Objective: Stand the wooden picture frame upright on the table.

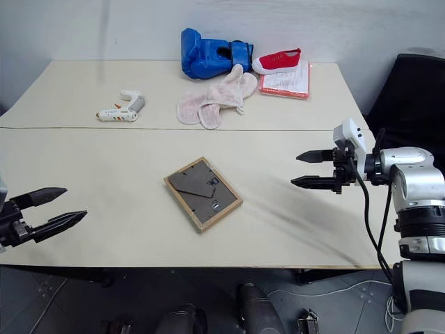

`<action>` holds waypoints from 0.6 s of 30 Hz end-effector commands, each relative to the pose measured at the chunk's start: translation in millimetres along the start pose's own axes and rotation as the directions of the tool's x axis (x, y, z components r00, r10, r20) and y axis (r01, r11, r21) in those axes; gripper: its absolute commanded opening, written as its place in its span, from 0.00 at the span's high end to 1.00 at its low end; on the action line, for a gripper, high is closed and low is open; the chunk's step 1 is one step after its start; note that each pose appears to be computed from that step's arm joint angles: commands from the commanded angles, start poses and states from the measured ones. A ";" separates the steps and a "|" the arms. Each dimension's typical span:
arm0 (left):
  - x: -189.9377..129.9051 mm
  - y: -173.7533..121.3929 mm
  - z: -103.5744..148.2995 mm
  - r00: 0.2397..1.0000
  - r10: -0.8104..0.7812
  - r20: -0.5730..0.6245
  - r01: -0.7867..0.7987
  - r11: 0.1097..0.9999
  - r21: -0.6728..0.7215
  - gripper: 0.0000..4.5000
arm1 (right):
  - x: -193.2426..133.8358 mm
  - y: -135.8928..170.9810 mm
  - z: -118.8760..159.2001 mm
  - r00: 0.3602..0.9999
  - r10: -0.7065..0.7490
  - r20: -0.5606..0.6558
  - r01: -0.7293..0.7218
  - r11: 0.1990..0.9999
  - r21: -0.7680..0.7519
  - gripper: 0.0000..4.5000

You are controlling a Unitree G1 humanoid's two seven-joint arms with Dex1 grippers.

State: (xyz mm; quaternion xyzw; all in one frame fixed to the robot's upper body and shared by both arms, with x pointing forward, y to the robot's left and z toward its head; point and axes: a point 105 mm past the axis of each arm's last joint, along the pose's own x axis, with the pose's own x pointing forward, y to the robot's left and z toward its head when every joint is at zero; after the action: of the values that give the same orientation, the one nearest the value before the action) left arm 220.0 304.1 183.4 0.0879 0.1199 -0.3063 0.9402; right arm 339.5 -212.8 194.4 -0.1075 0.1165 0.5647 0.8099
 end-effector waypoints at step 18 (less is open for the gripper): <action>70.4 -33.6 -11.2 0.962 -0.217 -0.165 0.247 0.950 0.189 0.20 | 61.7 -6.7 14.3 0.999 -0.042 -0.013 0.039 0.984 -0.175 0.22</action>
State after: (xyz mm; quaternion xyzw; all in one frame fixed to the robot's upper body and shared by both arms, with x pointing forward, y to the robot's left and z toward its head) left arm 245.4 247.9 153.2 0.1578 0.1588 -0.4024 0.8877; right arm 361.9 -168.8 178.3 -0.1554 0.0983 0.5557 0.8108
